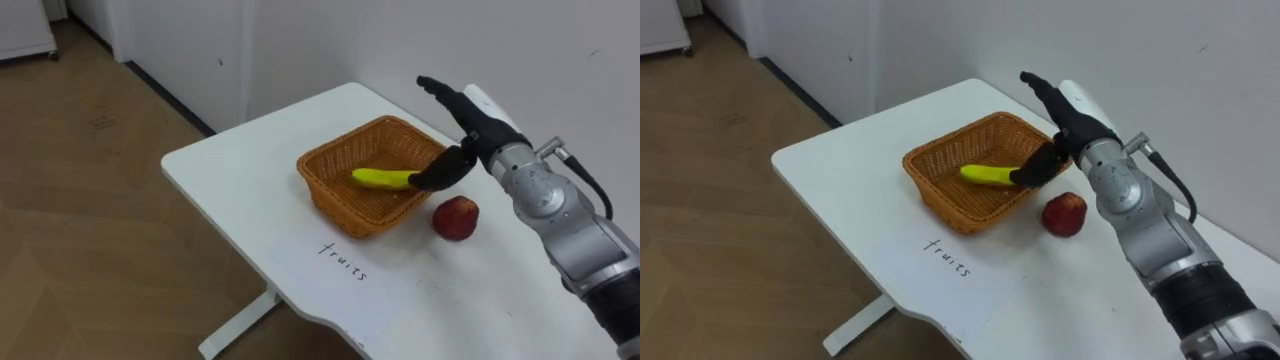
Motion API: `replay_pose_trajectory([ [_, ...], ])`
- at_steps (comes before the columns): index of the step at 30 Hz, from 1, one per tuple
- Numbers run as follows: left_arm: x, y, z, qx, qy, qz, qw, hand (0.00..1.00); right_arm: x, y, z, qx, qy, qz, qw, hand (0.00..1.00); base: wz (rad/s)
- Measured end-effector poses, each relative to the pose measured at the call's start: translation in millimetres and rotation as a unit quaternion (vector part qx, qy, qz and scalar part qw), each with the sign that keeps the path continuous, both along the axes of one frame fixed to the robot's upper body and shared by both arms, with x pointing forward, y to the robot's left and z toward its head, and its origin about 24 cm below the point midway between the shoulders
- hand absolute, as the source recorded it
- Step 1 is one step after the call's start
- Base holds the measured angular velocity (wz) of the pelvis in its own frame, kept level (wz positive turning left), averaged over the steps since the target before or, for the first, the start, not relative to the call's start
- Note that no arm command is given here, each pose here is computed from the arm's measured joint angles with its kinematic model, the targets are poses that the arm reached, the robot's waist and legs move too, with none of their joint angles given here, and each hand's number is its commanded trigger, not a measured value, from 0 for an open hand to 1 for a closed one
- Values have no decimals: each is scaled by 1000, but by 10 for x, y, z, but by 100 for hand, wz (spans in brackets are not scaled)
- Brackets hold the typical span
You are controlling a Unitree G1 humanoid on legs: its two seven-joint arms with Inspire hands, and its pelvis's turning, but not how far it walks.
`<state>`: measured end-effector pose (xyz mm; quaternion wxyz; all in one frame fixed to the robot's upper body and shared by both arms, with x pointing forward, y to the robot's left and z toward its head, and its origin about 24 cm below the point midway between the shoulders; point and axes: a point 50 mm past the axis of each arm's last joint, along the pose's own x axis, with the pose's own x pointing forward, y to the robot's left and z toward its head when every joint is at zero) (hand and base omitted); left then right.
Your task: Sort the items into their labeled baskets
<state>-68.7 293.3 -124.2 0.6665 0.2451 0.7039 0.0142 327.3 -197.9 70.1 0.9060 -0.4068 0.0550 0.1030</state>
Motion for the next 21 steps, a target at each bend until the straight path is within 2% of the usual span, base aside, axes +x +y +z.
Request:
replay_pose_trajectory([
  [4,83,-4,10,3,-17,-7,1000,0,14,-86,72,-8,-13,-12,1000,0,-5],
  [8,104,-33,3,11,-25,-10,1000,0,38,-188,204,18,-42,-41,998,0,-13],
  [13,127,-115,-29,6,-36,-5,999,0,9,-202,308,45,-77,-53,995,0,-9],
  [21,201,-127,-35,11,-56,-11,998,0,-101,-285,155,89,-61,-84,991,0,-1],
])
